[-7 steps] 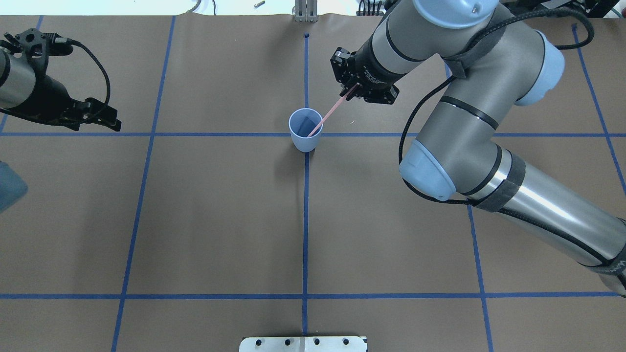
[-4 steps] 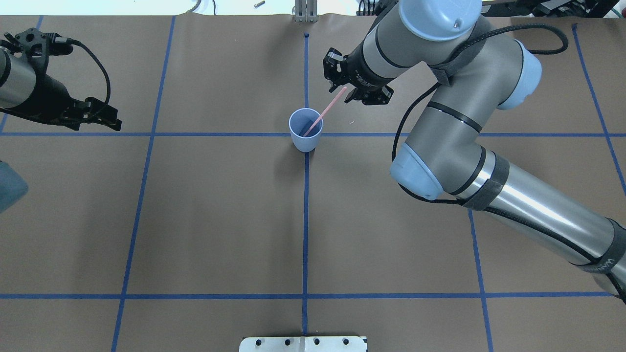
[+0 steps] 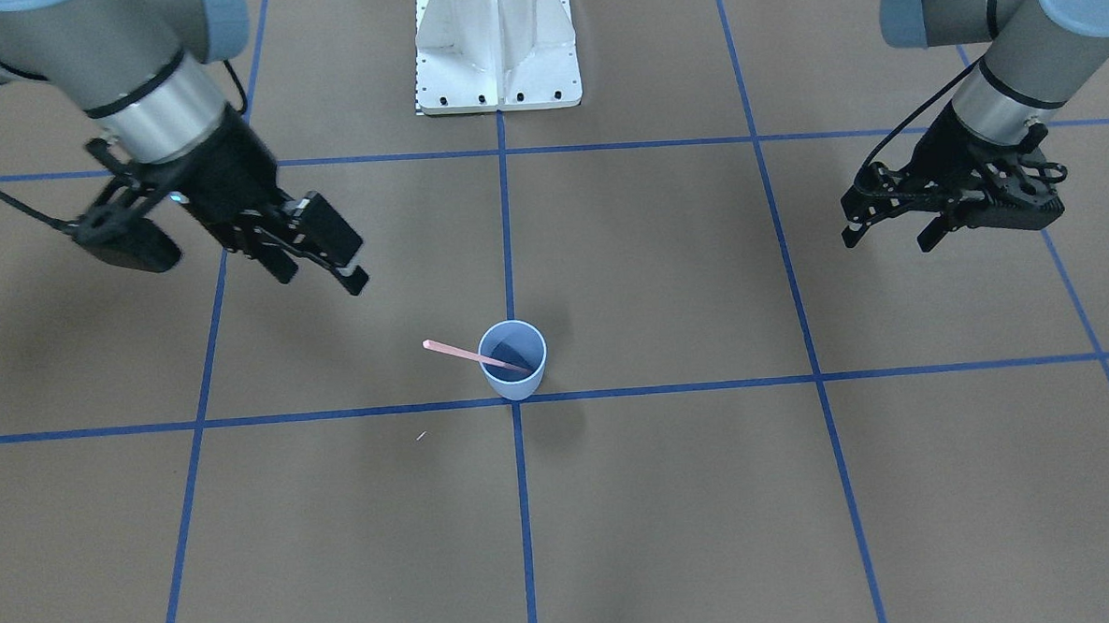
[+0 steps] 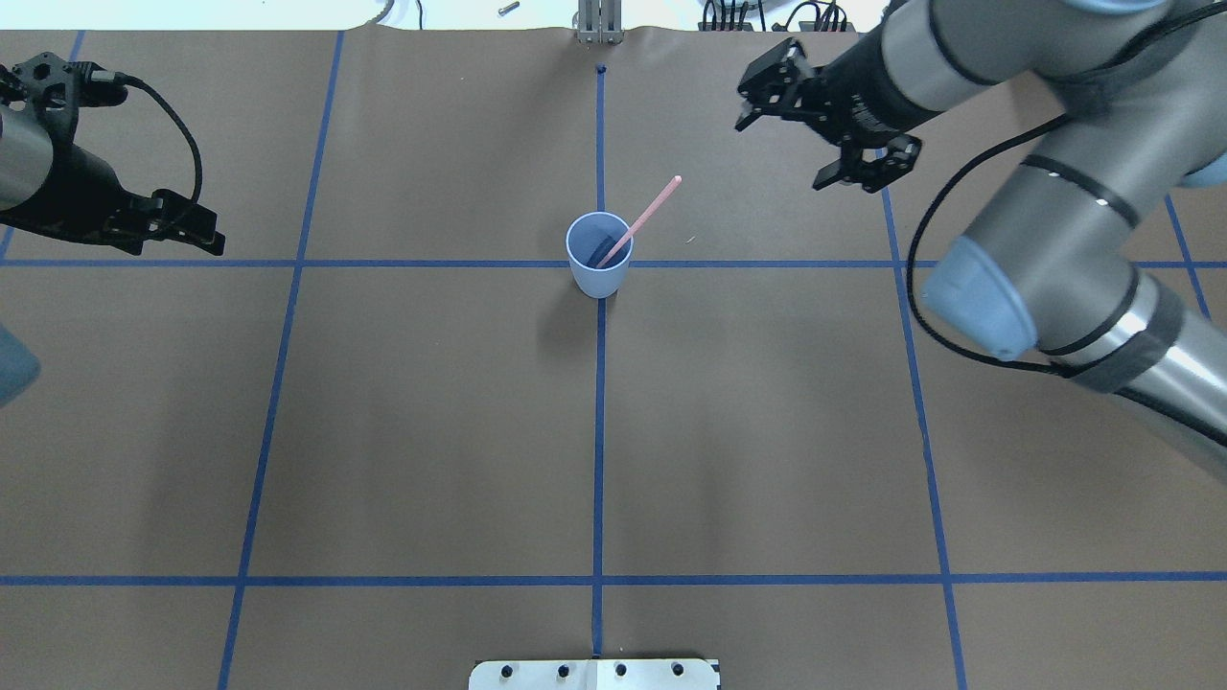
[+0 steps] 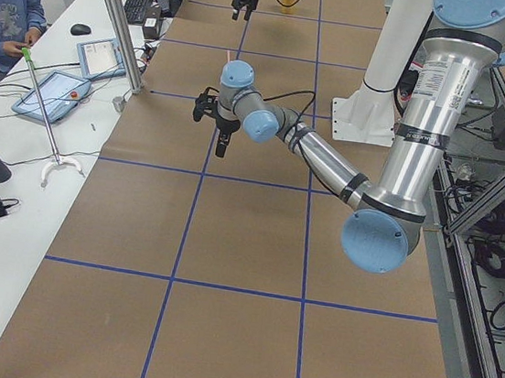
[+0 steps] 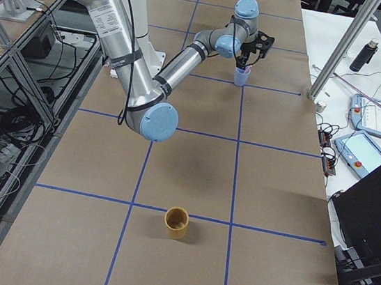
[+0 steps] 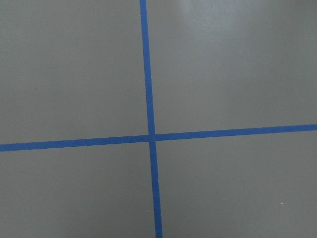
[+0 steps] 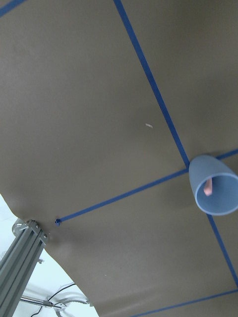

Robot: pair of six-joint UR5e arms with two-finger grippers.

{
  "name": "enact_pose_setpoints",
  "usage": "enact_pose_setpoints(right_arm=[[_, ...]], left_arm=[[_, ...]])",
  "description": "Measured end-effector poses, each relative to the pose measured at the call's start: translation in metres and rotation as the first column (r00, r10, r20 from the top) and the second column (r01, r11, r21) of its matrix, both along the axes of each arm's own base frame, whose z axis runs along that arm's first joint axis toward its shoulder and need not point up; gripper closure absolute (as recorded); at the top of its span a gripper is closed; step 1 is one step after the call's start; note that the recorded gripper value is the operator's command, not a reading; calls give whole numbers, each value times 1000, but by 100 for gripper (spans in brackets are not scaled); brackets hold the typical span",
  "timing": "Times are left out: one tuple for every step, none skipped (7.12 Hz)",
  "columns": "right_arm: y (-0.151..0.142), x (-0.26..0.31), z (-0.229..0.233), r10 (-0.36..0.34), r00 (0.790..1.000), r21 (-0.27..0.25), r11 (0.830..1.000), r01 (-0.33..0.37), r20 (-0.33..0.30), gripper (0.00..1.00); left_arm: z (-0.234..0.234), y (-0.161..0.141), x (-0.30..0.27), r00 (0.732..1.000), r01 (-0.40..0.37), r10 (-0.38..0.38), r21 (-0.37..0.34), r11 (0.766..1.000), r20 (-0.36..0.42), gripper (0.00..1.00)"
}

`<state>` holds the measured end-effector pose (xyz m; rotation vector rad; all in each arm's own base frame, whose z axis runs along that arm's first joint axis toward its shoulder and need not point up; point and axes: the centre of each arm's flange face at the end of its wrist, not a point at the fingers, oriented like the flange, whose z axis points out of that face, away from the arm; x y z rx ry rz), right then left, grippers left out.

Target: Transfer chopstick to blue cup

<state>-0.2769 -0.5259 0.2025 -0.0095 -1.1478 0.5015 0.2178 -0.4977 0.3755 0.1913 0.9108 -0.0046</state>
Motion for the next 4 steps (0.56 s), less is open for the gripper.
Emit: enact_pose_setpoints(right_arm=[[9,41,42,-32,999,32,999,34,-35,0],[22,80,92,-70,992,89,993,79,-102,0],[36,116,144,-112,976,150,979,141,-186,0],[52,146,192,-163,948,206,953,223,-272,0]], left_arm=[[14,4,-19,1000,-13,13,23,1000,20,3],[30,5,-44,999,-37,35,56,998,41,3],[41,5,-63,997,-55,51,79,995,54,3],[43,5,-71,997,-63,58,85,994,58,3]])
